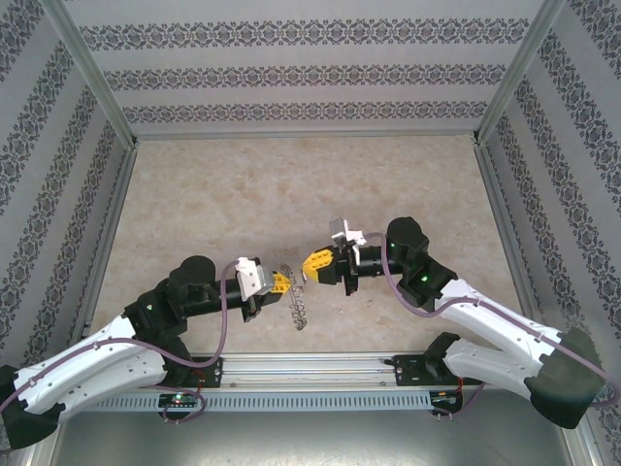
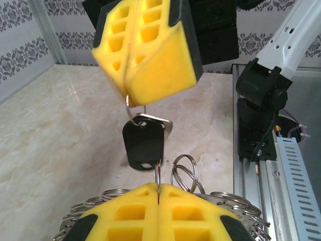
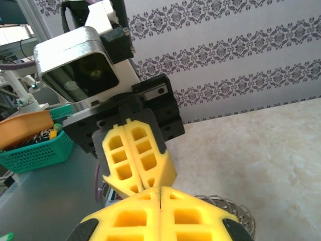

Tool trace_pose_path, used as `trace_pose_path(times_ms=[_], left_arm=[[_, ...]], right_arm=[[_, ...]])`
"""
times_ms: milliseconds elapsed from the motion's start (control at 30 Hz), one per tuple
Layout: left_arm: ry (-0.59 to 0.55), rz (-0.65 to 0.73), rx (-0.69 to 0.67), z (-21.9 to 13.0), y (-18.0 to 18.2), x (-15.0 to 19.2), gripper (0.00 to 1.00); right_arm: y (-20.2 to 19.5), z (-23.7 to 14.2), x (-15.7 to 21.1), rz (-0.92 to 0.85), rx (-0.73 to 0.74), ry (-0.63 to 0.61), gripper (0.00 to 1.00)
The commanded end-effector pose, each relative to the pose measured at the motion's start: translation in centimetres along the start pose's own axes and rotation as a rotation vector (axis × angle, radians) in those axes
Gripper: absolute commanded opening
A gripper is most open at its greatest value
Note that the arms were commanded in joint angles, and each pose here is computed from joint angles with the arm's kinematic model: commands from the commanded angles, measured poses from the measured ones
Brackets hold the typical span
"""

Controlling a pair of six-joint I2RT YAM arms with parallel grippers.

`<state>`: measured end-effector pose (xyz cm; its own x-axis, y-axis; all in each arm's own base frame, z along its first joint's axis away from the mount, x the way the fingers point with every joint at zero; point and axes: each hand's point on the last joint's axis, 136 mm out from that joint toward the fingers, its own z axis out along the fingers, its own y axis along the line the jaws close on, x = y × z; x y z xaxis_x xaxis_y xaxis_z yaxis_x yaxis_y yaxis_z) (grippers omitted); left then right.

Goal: Put the keys on the keyring

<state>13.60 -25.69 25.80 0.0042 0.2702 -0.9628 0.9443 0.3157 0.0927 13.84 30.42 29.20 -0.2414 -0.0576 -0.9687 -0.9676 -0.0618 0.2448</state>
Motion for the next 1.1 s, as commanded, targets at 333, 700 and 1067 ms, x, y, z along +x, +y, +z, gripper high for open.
trace_pose_path(times_ms=[333,700,1067], left_arm=[[-0.053,0.039,0.019,-0.2,-0.3,-2.3,0.0],[-0.065,0.045,0.029,-0.1,-0.4,-2.5,0.0],[-0.075,0.044,0.034,-0.1,-0.5,-2.5,0.0]], right_arm=[[1.6,0.1,-0.3,-0.044,-0.095,0.007,0.0],[1.8,0.5,0.1,-0.039,-0.122,0.023,0.0],[1.8,1.0,0.5,-0.034,-0.136,0.038,0.0]])
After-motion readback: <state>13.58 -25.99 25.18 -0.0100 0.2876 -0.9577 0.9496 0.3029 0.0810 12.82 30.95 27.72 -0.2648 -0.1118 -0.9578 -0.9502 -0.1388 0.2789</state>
